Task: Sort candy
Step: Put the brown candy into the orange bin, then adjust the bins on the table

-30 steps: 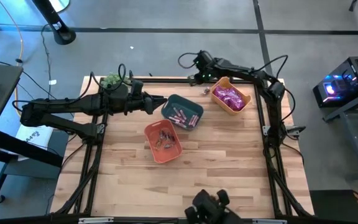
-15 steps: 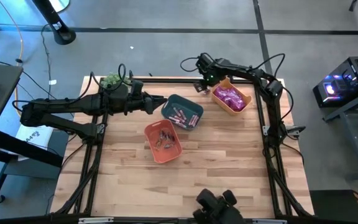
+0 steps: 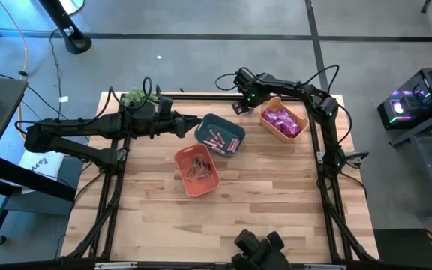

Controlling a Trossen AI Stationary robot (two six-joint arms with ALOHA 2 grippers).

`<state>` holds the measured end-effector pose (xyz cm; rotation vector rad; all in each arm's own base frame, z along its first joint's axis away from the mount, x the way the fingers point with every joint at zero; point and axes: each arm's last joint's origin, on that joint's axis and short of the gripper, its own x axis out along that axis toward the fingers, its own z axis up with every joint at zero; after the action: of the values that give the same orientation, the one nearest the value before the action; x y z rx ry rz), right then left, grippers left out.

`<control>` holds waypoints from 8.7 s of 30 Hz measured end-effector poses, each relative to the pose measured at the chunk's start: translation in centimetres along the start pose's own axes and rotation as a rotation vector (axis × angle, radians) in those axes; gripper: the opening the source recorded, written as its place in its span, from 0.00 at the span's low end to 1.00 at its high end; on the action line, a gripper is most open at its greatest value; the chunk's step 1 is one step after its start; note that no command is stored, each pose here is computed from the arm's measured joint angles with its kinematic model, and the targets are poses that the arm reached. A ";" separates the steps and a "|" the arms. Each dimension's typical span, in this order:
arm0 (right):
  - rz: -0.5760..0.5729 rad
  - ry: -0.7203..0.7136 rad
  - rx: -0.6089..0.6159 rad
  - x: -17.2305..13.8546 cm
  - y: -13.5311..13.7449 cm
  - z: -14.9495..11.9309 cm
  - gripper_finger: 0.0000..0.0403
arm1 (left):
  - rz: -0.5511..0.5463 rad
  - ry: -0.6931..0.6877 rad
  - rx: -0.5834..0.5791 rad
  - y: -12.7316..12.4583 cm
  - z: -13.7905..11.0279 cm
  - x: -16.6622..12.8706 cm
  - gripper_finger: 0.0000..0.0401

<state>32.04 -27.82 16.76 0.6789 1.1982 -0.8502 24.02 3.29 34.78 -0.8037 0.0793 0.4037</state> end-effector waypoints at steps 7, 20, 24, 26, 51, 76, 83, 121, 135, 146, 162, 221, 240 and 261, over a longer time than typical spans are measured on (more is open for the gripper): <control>-0.105 0.063 0.057 2.1 -0.4 -0.5 0.50 | -0.001 0.008 -0.003 -0.1 -0.1 0.0 0.52; -0.133 0.064 -0.068 2.1 1.2 -1.1 0.21 | 0.005 0.025 -0.014 0.0 -0.3 0.0 0.52; -0.090 0.035 -0.093 0.0 1.8 -1.3 0.21 | -0.112 -0.006 -0.008 -0.9 0.3 -0.1 0.52; -0.046 -0.019 -0.101 -2.1 2.3 -1.2 0.21 | -0.149 -0.023 0.006 -1.2 0.5 -0.1 0.52; 0.747 -0.413 -0.813 -15.3 25.7 -16.9 0.27 | -0.325 0.018 0.231 -2.2 0.8 -1.7 0.52; 0.530 -0.247 -0.757 -13.3 24.4 -15.6 0.50 | -0.108 0.229 0.285 0.5 -2.3 -6.3 0.51; 0.371 -0.124 -0.892 -14.6 21.9 -17.3 0.14 | -0.057 0.388 0.146 3.8 -12.5 -4.7 0.29; 0.698 -0.325 -0.487 -6.2 24.6 -16.7 0.00 | 0.486 0.659 0.050 11.1 -21.9 -8.2 0.00; 0.118 -0.114 -0.435 -7.1 16.2 -14.3 0.00 | 0.457 0.552 0.039 10.9 -21.2 -8.2 0.00; 0.212 -0.009 -0.473 -7.0 16.8 -15.4 0.00 | 0.455 0.543 0.048 10.9 -21.2 -8.2 0.00; 0.595 0.045 -0.381 -7.3 22.8 -19.0 0.00 | 0.444 0.538 0.085 10.8 -21.1 -8.2 0.00; 0.277 0.034 -0.117 -9.1 13.8 -21.7 0.00 | 0.483 0.542 0.092 11.5 -20.2 -7.0 0.00; -0.275 0.142 0.175 -8.6 -2.9 -16.8 0.00 | 0.475 0.563 0.035 11.3 -20.3 -6.9 0.00; 0.353 0.192 0.176 -7.2 8.2 -22.6 0.00 | 0.474 0.537 0.019 11.3 -20.2 -6.9 0.00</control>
<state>26.49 -3.37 18.35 1.1004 1.1356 -0.6064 15.08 -6.35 14.53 -0.8560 0.7842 0.6217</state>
